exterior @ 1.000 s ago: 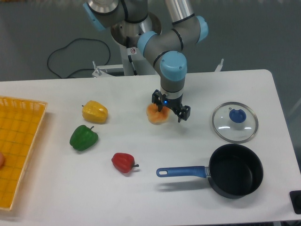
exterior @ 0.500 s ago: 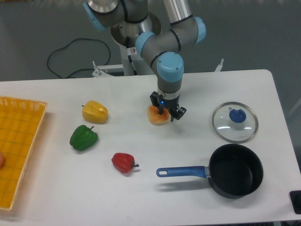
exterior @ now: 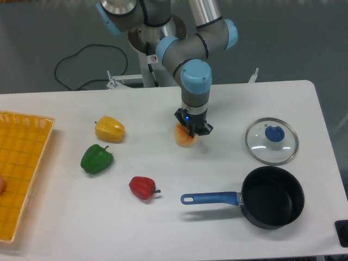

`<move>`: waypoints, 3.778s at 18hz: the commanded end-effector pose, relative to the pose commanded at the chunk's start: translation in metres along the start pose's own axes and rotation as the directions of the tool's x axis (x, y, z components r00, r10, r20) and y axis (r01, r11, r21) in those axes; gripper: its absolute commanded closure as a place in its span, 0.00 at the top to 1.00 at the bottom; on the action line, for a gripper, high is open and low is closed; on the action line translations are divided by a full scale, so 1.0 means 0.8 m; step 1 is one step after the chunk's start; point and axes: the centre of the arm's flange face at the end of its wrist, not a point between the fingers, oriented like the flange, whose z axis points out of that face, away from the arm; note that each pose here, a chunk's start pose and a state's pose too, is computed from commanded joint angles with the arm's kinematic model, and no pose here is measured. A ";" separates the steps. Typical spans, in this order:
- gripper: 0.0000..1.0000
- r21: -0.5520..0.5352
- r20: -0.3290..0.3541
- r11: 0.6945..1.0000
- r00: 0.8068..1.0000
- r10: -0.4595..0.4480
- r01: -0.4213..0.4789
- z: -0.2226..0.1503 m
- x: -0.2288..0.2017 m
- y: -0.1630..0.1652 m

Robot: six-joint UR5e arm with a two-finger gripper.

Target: Pick up the bread

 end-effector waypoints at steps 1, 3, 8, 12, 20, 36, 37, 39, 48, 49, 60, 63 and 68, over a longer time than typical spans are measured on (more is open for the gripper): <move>0.05 0.002 0.009 1.000 1.000 -0.003 0.003 -0.006 -0.001 0.002; 0.04 0.007 0.024 1.000 1.000 -0.006 0.006 -0.016 -0.002 0.003; 0.03 0.008 0.024 1.000 0.999 -0.024 0.024 -0.065 -0.020 0.006; 0.03 0.000 -0.003 0.999 0.999 -0.047 0.047 -0.125 -0.052 0.005; 0.03 0.023 0.050 0.994 0.993 -0.104 0.103 -0.166 -0.151 0.010; 0.01 0.063 0.132 0.989 0.981 -0.142 0.135 -0.143 -0.338 -0.027; 0.01 0.069 0.143 0.989 0.980 -0.141 0.133 -0.143 -0.346 -0.031; 0.01 0.084 0.176 0.988 0.974 -0.142 0.129 -0.145 -0.360 -0.035; 0.03 0.133 0.256 0.988 0.960 -0.113 0.081 -0.125 -0.376 -0.074; 0.03 0.132 0.257 0.988 0.960 -0.110 0.078 -0.124 -0.375 -0.075; 0.94 0.115 0.274 0.993 0.960 -0.064 0.033 -0.094 -0.361 -0.069; 0.99 0.111 0.266 0.993 0.962 -0.065 0.036 -0.095 -0.353 -0.063; 1.00 0.097 0.235 0.992 0.967 -0.096 0.075 -0.094 -0.334 -0.026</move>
